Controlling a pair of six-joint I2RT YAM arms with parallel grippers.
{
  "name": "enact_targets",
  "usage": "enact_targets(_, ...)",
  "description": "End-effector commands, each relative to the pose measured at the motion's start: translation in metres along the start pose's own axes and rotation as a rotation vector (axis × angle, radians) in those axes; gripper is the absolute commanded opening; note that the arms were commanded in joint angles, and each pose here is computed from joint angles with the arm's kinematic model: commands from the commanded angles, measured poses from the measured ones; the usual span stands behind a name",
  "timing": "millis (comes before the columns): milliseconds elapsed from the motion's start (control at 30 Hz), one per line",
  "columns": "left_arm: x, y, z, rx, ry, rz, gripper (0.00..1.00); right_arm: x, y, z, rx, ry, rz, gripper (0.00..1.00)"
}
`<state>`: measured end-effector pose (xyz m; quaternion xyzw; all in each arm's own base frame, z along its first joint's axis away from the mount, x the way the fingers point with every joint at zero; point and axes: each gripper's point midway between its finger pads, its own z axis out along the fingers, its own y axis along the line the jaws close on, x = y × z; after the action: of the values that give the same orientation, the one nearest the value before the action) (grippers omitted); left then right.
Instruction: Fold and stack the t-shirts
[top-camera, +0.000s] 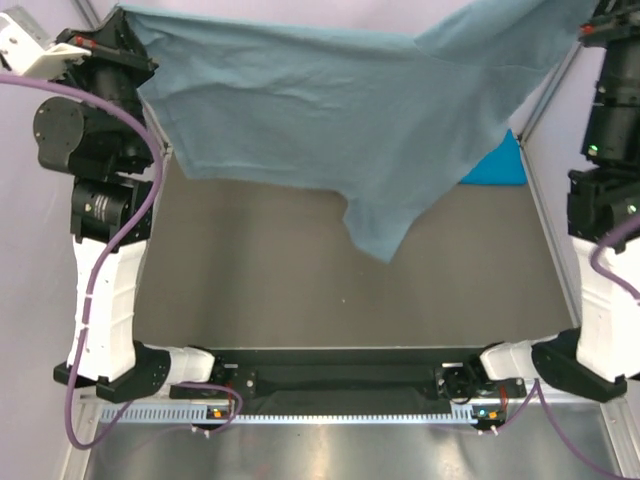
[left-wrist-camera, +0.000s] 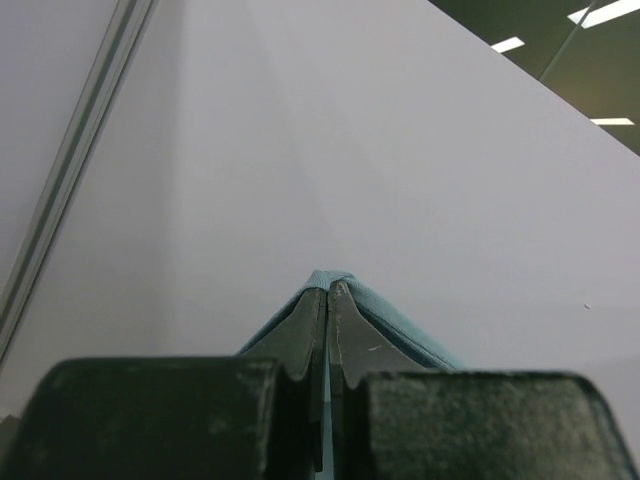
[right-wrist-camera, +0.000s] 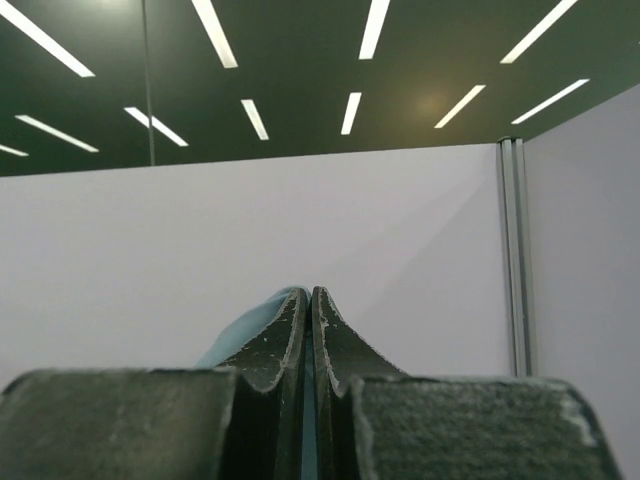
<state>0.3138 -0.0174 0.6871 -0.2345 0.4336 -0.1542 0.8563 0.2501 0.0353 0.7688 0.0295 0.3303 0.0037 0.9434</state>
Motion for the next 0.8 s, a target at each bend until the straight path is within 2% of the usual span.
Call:
enact_targets(0, -0.058, -0.003, -0.023, 0.021, -0.104, -0.057, 0.0, -0.072, -0.03, -0.024, 0.048, -0.13, 0.071, 0.0)
enact_targets(167, -0.094, 0.002, -0.055, 0.032, -0.12, -0.084, 0.0, -0.092, -0.038, -0.045, 0.035, -0.129, 0.117, 0.0)
enact_targets(300, -0.13, 0.008, -0.086, 0.047, -0.152, -0.106, 0.0, -0.124, -0.047, -0.066, 0.013, -0.163, 0.17, 0.0)
enact_targets(567, -0.165, 0.02, -0.12, 0.042, -0.189, -0.126, 0.0, -0.164, -0.054, -0.092, -0.031, -0.19, 0.257, 0.0)
enact_targets(733, -0.157, 0.024, -0.117, 0.019, -0.17, -0.113, 0.0, -0.145, -0.046, -0.09, -0.051, -0.122, 0.246, 0.0)
enact_targets(767, -0.153, 0.025, -0.115, 0.014, -0.16, -0.104, 0.0, -0.126, -0.04, -0.087, -0.059, -0.079, 0.235, 0.0)
